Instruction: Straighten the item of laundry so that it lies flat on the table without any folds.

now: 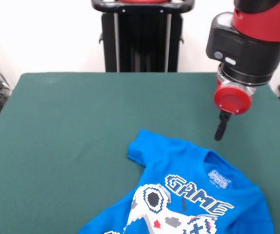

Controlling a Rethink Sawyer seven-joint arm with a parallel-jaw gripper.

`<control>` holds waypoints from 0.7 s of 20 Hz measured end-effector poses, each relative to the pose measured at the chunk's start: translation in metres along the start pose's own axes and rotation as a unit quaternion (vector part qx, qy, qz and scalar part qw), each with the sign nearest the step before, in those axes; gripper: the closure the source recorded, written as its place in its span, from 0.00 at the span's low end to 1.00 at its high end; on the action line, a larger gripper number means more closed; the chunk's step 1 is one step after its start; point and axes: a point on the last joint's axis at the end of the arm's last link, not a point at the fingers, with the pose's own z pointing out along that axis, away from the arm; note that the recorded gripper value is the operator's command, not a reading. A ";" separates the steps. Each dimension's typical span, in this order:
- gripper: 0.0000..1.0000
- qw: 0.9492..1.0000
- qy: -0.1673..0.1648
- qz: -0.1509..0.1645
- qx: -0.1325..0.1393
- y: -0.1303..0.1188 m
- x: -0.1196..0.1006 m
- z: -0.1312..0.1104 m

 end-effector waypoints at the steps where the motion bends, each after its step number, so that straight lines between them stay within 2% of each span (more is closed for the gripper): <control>1: 0.00 1.000 0.001 0.002 0.000 0.000 0.002 0.000; 14: 0.00 1.000 0.006 0.027 0.004 0.000 0.025 0.001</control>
